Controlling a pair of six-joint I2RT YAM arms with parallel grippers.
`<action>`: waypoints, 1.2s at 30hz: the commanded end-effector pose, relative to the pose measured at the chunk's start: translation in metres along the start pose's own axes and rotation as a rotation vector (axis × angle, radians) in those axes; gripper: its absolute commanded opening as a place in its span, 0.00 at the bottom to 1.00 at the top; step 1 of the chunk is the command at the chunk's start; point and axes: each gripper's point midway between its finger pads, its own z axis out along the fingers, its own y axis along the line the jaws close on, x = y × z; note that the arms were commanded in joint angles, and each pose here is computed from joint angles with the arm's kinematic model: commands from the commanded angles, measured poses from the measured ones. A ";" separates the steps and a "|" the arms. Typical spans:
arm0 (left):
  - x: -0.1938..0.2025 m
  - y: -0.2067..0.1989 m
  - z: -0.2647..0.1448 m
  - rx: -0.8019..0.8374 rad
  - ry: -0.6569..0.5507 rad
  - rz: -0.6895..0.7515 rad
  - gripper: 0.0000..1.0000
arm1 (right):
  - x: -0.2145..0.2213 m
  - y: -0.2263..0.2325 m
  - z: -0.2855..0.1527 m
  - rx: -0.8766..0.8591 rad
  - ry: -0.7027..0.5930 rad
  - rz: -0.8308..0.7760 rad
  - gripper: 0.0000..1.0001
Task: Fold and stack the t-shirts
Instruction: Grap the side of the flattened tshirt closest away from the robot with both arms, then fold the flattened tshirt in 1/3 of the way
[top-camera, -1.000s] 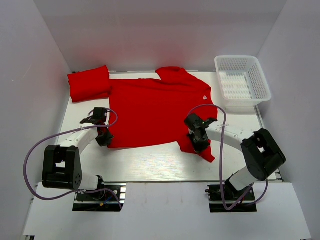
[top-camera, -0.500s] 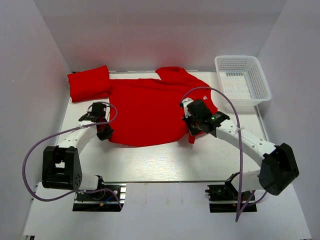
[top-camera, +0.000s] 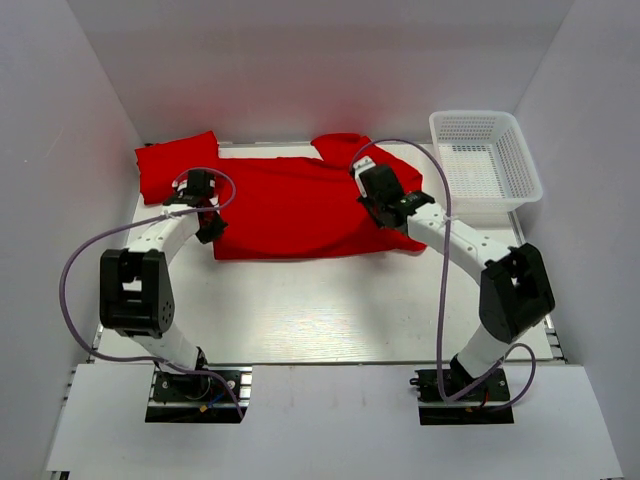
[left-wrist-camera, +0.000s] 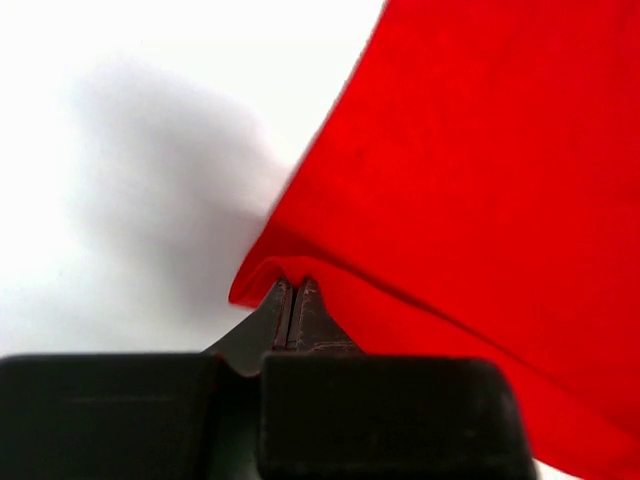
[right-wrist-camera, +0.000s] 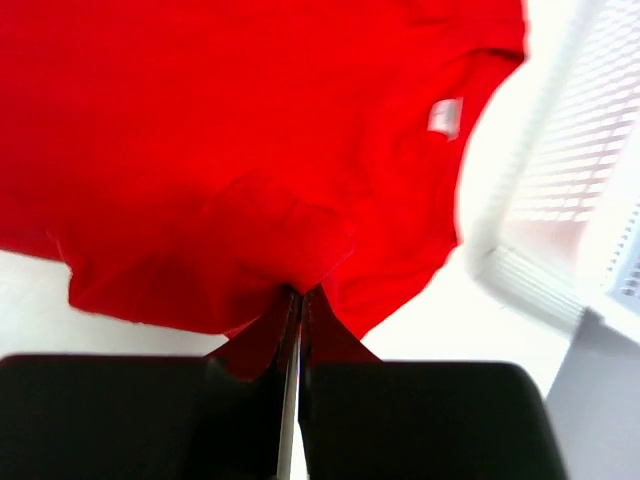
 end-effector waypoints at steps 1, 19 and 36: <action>-0.032 -0.002 0.001 -0.021 -0.079 -0.043 0.00 | -0.030 -0.032 0.009 0.101 -0.048 0.021 0.00; -0.076 -0.038 0.063 0.030 -0.068 -0.030 0.07 | -0.062 -0.064 0.086 0.130 -0.037 -0.013 0.04; -0.103 -0.064 0.007 0.174 -0.143 0.032 1.00 | -0.057 -0.058 0.102 0.037 -0.033 0.170 0.90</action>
